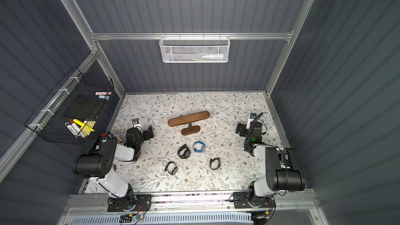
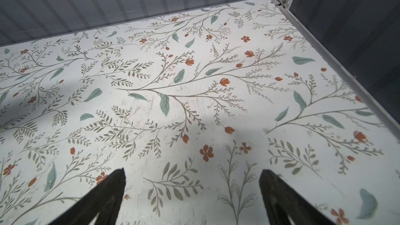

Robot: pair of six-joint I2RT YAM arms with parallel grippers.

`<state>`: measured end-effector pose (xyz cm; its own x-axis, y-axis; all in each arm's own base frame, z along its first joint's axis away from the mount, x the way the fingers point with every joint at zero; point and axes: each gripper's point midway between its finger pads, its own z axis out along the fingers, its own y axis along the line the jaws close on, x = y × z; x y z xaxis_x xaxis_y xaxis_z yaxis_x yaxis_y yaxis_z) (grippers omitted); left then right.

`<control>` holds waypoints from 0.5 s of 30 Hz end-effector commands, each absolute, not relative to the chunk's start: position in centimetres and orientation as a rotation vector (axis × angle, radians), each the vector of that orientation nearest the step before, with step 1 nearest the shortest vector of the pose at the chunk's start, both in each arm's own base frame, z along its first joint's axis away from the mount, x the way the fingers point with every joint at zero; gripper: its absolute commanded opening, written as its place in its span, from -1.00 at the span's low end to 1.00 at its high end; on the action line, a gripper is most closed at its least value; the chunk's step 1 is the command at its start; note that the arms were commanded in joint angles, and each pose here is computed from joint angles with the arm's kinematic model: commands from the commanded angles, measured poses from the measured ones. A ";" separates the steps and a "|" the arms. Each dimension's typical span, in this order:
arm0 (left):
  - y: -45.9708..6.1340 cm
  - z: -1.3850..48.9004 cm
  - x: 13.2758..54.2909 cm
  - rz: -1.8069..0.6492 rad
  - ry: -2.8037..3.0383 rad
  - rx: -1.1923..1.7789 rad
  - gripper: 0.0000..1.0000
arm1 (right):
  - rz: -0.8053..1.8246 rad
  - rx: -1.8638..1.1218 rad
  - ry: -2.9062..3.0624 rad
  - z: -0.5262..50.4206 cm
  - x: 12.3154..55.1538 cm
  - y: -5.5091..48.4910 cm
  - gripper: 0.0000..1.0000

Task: Place watch on stand
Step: Pick up the watch at the center of the board.

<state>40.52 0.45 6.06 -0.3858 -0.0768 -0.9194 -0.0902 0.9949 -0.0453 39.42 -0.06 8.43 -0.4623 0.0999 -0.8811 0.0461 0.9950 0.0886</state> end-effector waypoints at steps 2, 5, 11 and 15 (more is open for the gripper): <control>0.4 6.5 41.1 0.016 1.958 -0.131 0.99 | 0.063 0.093 2.030 9.1 39.8 0.1 0.98; 0.4 6.5 41.1 0.016 1.959 -0.130 0.99 | 0.071 0.079 2.030 9.1 39.7 0.3 0.98; 0.4 6.5 41.1 0.016 1.958 -0.130 0.99 | 0.071 0.079 2.029 9.1 39.7 0.3 0.98; 0.4 6.5 41.1 0.017 1.959 -0.130 0.99 | 0.071 0.079 2.031 9.1 39.7 0.3 0.98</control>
<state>40.52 0.45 6.06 -0.3858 -0.0768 -0.9194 -0.0902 0.9949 -0.0453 39.42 -0.04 8.44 -0.4621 0.0992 -0.8813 0.0447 0.9951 0.0885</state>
